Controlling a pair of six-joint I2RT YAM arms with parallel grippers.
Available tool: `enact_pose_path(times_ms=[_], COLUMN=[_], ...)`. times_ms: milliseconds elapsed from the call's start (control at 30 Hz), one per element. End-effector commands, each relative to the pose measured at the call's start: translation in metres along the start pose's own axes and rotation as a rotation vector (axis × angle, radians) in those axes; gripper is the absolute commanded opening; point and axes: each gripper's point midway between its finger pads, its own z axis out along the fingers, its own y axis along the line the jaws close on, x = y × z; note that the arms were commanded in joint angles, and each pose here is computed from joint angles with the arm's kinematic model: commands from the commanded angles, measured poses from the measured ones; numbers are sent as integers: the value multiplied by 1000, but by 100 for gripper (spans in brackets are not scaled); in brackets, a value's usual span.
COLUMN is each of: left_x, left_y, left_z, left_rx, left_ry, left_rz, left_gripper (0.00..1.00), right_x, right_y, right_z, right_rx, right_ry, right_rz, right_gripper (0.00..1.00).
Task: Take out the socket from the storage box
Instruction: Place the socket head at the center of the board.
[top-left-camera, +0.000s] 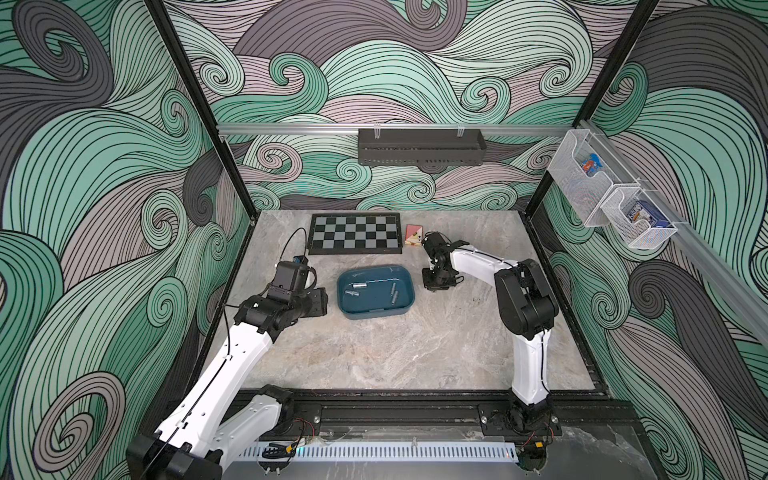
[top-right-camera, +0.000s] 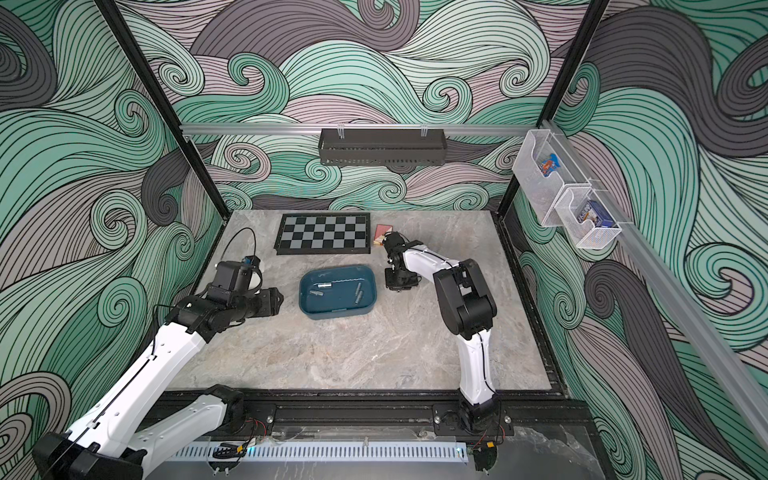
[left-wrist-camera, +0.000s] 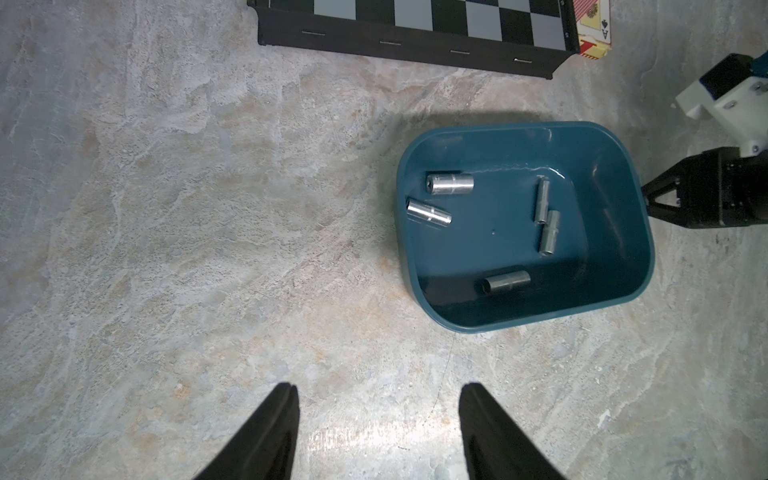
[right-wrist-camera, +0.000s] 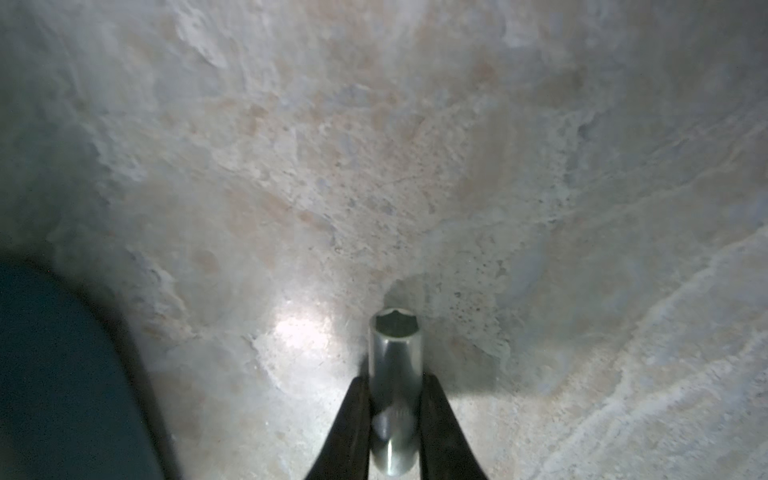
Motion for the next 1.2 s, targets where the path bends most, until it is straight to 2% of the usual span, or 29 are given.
enact_pose_path(times_ms=[0, 567, 967, 1167], left_x=[-5, -3, -1, 0], left_y=[-2, -4, -8, -50], left_z=[-1, 2, 3, 3], left_rx=[0, 1, 14, 177], left_ry=[-13, 3, 15, 44], left_rz=[16, 24, 33, 46], left_gripper=[65, 65, 66, 64], right_x=[5, 1, -13, -9], right_y=[-1, 6, 11, 4], right_z=[6, -8, -46, -76], right_rx=[14, -21, -64, -78], right_ry=[16, -9, -99, -157], right_rz=[-1, -13, -12, -1], right_gripper=[23, 37, 45, 50])
